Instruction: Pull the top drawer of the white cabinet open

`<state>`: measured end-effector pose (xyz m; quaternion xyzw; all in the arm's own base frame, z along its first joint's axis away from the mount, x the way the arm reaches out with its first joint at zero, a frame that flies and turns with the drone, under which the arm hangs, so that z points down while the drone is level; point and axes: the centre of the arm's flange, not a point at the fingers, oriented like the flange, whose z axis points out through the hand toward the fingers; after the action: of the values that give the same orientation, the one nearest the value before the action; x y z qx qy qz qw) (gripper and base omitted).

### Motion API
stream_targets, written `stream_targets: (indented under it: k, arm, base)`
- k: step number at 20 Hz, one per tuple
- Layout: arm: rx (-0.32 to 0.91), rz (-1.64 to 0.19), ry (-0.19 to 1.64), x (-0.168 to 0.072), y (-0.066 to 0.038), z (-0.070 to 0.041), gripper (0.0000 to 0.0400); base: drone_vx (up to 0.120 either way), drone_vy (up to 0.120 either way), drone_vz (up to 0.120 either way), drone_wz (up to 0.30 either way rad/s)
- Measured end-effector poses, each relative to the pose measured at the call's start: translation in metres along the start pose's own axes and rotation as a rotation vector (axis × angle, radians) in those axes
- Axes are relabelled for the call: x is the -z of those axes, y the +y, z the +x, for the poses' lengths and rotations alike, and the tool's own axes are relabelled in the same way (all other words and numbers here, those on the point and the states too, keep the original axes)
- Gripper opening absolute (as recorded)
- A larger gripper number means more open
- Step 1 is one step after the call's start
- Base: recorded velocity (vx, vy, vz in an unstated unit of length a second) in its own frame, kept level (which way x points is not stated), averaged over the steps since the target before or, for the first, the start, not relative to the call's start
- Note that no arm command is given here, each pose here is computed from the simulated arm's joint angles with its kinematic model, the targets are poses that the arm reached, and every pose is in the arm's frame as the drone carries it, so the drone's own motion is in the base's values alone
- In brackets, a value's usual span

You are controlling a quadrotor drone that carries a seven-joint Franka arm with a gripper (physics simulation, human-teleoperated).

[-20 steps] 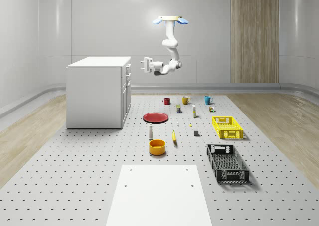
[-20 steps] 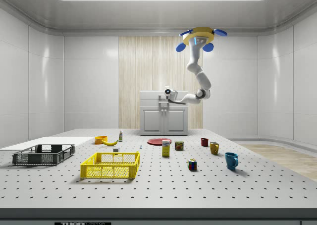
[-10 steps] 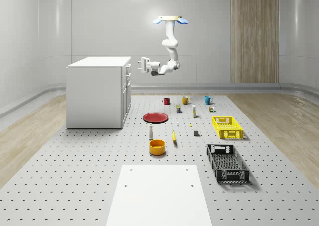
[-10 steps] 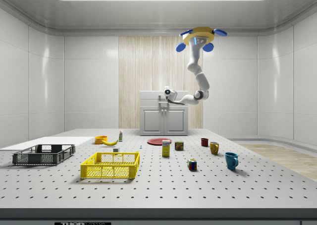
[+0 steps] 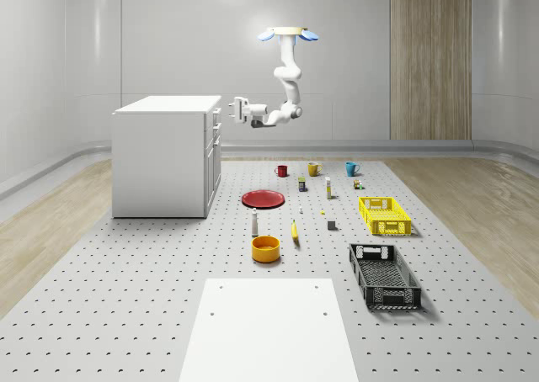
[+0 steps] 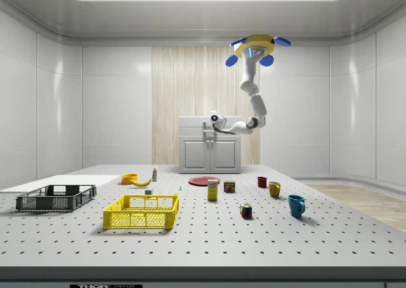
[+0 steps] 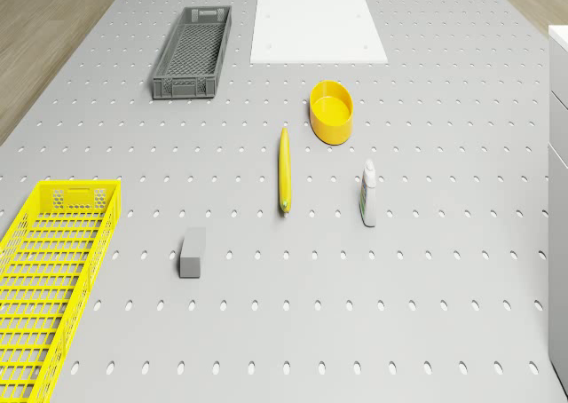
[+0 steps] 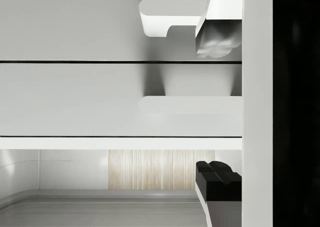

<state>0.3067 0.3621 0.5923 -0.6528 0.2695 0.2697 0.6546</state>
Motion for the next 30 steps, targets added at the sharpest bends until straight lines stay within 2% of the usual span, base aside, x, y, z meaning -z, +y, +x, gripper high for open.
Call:
stream_targets:
  k: [12, 30]
  arm:
    - [0.000, 0.001, 0.000, -0.033, 0.000, 0.000, 0.0305]
    - [0.000, 0.003, 0.002, -0.057, -0.001, 0.001, 0.0305]
  base:
    - [0.000, 0.000, 0.000, 0.000]
    - [0.000, 0.000, 0.000, 0.000]
